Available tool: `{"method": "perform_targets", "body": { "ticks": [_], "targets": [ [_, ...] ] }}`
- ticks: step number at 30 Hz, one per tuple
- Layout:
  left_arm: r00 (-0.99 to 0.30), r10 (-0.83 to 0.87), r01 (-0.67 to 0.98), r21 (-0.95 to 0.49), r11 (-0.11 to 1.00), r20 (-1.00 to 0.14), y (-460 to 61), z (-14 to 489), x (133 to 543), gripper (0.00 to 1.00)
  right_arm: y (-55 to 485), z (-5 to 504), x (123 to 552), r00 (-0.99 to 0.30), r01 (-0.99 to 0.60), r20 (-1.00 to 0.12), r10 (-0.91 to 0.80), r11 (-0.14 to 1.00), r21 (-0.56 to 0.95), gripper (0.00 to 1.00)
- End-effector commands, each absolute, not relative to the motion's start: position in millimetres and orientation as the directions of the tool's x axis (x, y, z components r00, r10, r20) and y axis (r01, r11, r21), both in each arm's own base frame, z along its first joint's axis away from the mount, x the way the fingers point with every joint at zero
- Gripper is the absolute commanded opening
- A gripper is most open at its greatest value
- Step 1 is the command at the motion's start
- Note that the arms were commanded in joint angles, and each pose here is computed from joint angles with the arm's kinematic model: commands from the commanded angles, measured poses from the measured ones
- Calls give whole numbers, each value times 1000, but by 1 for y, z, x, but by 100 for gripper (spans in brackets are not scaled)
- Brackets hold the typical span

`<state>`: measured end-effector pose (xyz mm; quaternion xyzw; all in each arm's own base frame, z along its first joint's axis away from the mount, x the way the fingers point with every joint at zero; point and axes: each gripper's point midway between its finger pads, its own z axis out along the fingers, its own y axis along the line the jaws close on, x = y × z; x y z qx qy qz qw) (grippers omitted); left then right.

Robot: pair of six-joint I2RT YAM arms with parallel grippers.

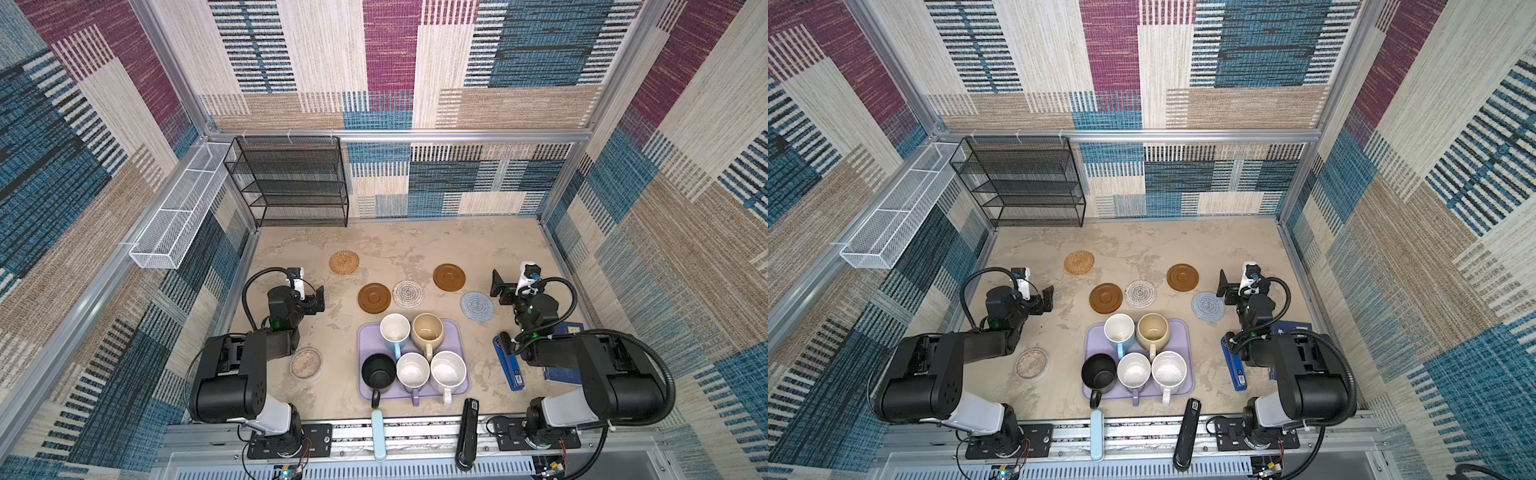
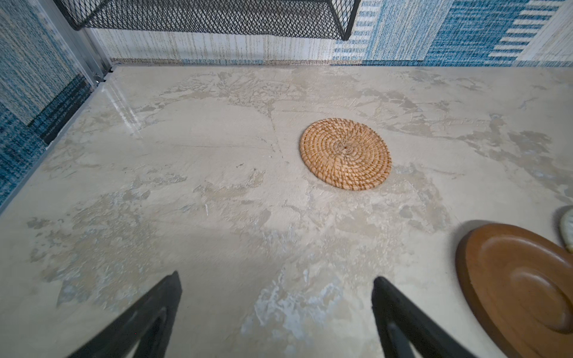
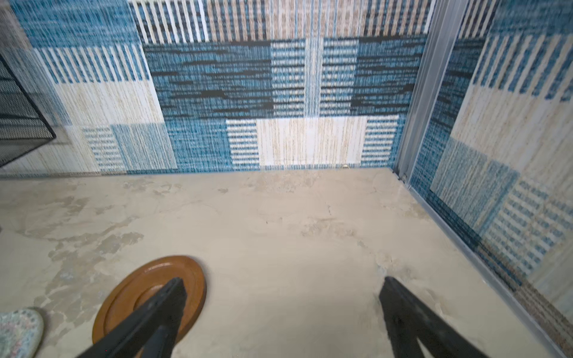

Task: Place cups on coasters
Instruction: Move the coaster to the middle-left of the table.

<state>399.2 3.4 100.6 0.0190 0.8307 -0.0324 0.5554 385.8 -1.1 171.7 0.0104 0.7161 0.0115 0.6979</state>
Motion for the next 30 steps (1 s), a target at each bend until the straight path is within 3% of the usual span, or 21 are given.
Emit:
{"method": "perform_targets", "body": {
  "ticks": [1,7,11,15,19,23,30],
  "targets": [
    [-369,-25,38,-42,998,-929,8,118,401,98,3,167,382,-73,-21,-997,23,999,25,100],
    [-346,-94,-56,-79,995,-934,20,155,395,98,-1,194,382,-82,10,-991,104,995,103,100],
    [-348,-313,-126,-286,950,-884,18,189,396,98,-10,219,378,-61,67,-971,232,971,228,100],
    [-389,-390,109,-461,881,-835,-30,228,401,98,13,244,376,-67,-70,-968,240,967,244,100],
    [-450,-461,85,-550,831,-765,-38,232,401,98,25,254,378,-113,-124,-950,291,944,305,100],
    [-561,-412,34,-518,855,-718,-47,217,401,93,47,254,384,-195,-222,-922,335,900,374,100],
    [-716,-252,-46,-316,948,-651,-61,184,411,93,82,238,401,-333,-301,-880,340,846,441,100]
  ]
}}
